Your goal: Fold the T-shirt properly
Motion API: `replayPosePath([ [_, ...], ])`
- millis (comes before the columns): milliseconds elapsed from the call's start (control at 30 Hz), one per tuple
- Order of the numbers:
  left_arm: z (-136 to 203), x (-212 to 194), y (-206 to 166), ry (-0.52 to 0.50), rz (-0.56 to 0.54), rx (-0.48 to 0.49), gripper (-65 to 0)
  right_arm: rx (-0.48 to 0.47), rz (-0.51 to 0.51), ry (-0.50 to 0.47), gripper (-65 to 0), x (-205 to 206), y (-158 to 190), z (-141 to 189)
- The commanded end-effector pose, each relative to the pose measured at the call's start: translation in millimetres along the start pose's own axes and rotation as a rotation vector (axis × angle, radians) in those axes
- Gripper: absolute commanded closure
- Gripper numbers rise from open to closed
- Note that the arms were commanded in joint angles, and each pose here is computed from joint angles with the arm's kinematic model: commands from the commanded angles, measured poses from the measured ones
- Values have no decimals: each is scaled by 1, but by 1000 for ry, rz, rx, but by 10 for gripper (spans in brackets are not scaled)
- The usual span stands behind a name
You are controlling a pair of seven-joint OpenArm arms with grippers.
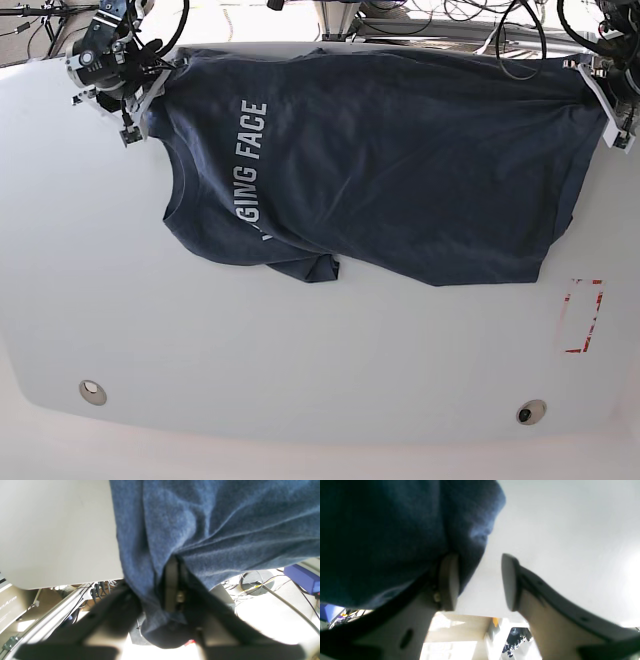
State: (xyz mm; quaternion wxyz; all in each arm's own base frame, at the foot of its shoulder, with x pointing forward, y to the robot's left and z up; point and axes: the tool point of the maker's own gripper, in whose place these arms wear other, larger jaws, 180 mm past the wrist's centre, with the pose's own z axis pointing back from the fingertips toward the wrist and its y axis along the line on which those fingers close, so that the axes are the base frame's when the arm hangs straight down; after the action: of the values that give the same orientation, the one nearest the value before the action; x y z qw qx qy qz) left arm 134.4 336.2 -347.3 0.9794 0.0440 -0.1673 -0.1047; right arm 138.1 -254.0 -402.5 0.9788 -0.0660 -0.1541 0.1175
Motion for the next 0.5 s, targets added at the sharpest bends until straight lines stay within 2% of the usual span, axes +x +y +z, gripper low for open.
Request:
replayPosePath([
  [0, 6, 5, 6, -14, -16, 21, -214, -21, -2, -26, -415, 7, -7, 4],
  [67, 5, 6, 6, -13, -17, 20, -271, -20, -2, -32, -517, 8, -7, 5],
  [167, 5, 9, 6, -24, -16, 20, -324, -28, -4, -65, -598, 20, -10, 6],
  [300, 6, 23, 9, -61, -15, 28, -362, -39, -9, -106, -621, 36, -14, 7],
  [467, 10, 42, 14, -116, -9, 41, -361, -83, -52, -168, -621, 58, -34, 13],
])
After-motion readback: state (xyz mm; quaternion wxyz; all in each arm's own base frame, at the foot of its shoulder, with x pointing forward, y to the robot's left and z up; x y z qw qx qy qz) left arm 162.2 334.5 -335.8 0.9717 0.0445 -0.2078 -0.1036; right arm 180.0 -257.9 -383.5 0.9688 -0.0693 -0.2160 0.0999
